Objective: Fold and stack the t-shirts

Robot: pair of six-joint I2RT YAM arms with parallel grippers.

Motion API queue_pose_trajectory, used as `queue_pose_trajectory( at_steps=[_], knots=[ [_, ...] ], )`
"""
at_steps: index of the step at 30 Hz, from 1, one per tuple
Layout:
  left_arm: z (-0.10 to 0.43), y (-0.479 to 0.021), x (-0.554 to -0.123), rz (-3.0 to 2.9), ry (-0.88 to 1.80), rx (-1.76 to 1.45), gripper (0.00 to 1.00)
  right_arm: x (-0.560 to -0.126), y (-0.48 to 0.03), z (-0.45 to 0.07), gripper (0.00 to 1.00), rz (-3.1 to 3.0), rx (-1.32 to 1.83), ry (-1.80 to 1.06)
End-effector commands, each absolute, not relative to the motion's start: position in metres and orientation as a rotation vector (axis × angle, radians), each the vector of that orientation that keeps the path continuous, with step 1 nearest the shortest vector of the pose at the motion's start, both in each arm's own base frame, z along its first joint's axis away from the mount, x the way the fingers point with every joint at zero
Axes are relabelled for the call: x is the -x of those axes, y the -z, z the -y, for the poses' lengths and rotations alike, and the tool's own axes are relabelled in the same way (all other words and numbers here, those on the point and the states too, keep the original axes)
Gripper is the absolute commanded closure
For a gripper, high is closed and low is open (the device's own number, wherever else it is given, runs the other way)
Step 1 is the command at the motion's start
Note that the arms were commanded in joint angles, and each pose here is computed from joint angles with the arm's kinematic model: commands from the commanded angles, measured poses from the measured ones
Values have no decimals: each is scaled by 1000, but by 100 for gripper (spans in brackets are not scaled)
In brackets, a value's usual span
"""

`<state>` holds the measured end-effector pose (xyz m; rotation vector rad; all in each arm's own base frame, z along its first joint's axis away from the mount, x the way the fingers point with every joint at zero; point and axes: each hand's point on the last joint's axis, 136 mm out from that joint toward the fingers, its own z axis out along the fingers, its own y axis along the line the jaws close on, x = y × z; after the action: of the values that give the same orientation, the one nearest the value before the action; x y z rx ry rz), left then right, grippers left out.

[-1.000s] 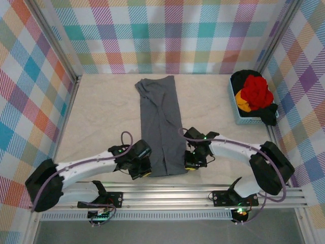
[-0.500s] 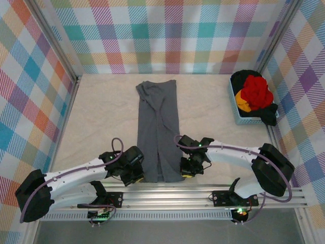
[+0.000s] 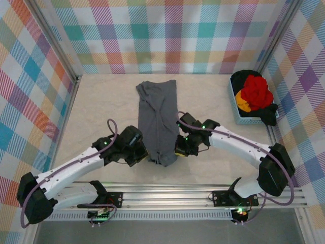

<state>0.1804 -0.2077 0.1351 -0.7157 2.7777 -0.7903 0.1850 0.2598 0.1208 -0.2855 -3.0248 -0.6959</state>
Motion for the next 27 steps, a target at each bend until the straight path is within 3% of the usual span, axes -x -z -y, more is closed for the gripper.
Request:
queue_pose_trajectory(
  at_steps=[1,15,25,26,27],
  knots=[
    [203,-134,-200,-2806,772,702,100,-208,-129,-264,100,3018,291,718],
    [191,-115,-340,-2730,799,809,100,-344,-113,-273,100,3029,500,784],
    [184,-103,-412,-2707,810,810,100,-403,-93,-272,100,3003,618,790],
    [186,-99,-418,-2718,821,803,97,-409,-88,-275,100,2992,620,799],
    [186,-96,-426,-2723,828,794,88,-416,-85,-277,93,2987,615,816]
  ],
)
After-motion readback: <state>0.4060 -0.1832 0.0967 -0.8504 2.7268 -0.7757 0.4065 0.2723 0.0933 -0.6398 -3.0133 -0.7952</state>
